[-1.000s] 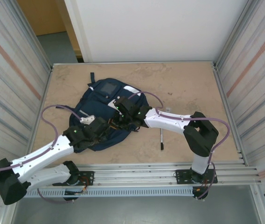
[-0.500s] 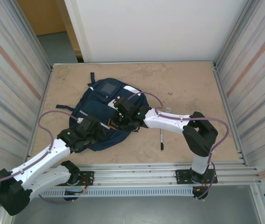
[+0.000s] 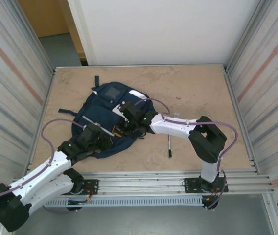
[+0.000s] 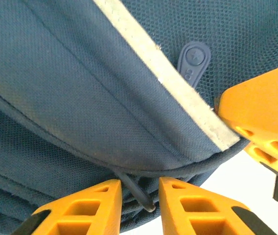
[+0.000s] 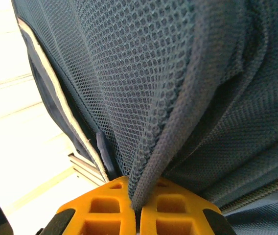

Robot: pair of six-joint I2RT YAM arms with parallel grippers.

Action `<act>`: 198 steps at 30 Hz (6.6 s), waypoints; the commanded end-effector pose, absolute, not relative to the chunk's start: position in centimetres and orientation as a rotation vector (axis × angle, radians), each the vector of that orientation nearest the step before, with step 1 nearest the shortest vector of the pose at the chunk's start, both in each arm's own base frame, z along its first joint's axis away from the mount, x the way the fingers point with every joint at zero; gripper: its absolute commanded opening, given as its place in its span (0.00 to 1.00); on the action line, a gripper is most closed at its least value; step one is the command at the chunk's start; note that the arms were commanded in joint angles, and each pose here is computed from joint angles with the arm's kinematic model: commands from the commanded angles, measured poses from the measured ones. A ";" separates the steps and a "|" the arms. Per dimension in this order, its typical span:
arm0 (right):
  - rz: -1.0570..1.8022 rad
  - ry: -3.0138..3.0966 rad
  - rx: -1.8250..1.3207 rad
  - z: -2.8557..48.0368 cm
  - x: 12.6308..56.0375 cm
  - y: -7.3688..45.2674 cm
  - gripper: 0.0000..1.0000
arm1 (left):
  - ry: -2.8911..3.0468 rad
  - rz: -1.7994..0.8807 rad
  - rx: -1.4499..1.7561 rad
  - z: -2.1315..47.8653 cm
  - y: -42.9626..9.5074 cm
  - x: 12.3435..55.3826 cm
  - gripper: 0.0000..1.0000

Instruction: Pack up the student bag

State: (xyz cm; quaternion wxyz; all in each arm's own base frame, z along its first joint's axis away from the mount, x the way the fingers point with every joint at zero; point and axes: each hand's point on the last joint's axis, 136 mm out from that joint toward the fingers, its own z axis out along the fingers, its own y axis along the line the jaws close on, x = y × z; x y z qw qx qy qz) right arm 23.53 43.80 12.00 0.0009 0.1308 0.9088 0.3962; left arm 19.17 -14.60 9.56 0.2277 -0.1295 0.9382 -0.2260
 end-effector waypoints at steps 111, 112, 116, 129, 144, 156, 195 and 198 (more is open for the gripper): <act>1.258 2.810 0.367 12.7 40.2 26.3 0.06 | 2.503 -0.135 0.219 11.1 -13.9 27.1 0.00; 1.231 2.808 0.388 12.6 40.6 25.7 0.10 | 2.497 -0.151 0.232 11.3 -14.1 27.1 0.00; 1.199 2.796 0.391 12.8 40.2 25.3 0.55 | 2.491 -0.299 0.246 11.6 -17.1 26.9 0.00; 0.908 2.739 0.589 15.6 30.1 26.0 0.74 | 2.345 -0.604 0.345 16.5 -26.0 26.2 0.00; 0.866 2.674 0.994 13.7 30.4 28.2 0.33 | 2.267 -0.693 0.443 17.0 -29.7 24.0 0.00; 0.889 2.667 0.951 15.0 31.0 24.5 0.00 | 2.447 -0.351 0.041 11.4 -14.0 26.7 0.00; 0.382 2.241 -1.181 18.4 25.3 30.6 0.68 | 2.143 -0.980 0.506 16.1 -22.8 23.2 0.00; 0.449 2.098 -1.402 18.4 23.5 32.2 0.68 | 2.136 -1.004 0.513 16.3 -23.1 23.1 0.00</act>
